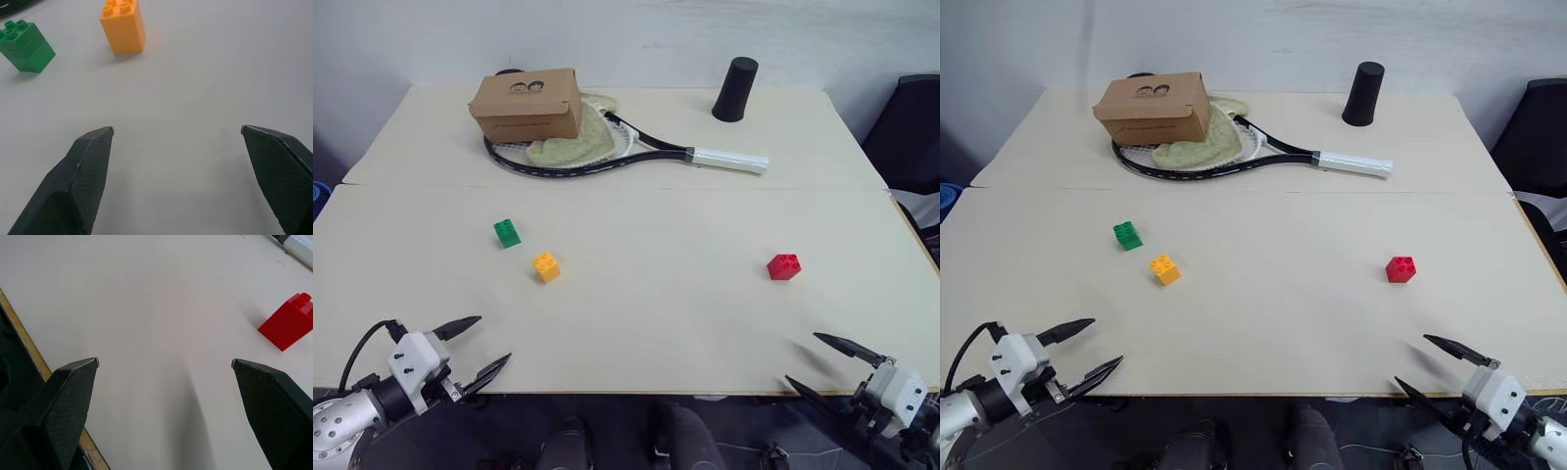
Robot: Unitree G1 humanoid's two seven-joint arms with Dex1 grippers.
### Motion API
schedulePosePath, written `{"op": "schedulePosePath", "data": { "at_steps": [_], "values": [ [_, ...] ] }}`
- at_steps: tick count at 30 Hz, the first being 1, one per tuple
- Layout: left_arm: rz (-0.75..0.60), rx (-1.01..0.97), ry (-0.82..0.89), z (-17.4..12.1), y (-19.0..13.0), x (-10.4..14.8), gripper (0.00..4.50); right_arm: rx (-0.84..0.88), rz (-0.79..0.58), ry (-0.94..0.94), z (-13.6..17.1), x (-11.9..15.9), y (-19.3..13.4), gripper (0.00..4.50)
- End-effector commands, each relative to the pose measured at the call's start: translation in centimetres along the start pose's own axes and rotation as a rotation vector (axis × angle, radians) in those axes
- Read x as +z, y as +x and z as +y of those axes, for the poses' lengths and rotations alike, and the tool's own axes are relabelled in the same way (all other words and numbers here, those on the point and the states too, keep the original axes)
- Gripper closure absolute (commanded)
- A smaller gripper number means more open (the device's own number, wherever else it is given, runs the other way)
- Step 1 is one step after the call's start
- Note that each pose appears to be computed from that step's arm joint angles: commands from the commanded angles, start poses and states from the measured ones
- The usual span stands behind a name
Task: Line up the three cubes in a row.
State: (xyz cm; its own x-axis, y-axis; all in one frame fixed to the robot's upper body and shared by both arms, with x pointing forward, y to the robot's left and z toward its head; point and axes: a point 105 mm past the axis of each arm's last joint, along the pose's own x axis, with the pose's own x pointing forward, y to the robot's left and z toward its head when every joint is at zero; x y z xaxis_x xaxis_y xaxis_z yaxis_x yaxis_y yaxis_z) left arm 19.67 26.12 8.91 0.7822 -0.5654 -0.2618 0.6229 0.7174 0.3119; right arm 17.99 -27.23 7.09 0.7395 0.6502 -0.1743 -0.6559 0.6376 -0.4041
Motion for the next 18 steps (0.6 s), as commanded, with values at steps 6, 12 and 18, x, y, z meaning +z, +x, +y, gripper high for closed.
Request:
{"op": "schedulePosePath", "data": {
  "at_steps": [6,12,18],
  "values": [
    [-0.129,-0.221,-0.08,-2.2,1.5,3.5,0.14,-0.386,-0.04,0.116,-3.3,0.2,-2.3,0.0],
    [-0.288,-0.359,-0.014,-3.7,4.7,7.6,0.14,-0.669,0.036,0.224,-2.2,-1.5,-6.1,0.0],
    [-0.334,-0.447,-0.002,-4.4,6.2,9.0,0.14,-0.666,-0.054,0.27,-2.0,-0.1,-2.5,0.0]
  ]
}}
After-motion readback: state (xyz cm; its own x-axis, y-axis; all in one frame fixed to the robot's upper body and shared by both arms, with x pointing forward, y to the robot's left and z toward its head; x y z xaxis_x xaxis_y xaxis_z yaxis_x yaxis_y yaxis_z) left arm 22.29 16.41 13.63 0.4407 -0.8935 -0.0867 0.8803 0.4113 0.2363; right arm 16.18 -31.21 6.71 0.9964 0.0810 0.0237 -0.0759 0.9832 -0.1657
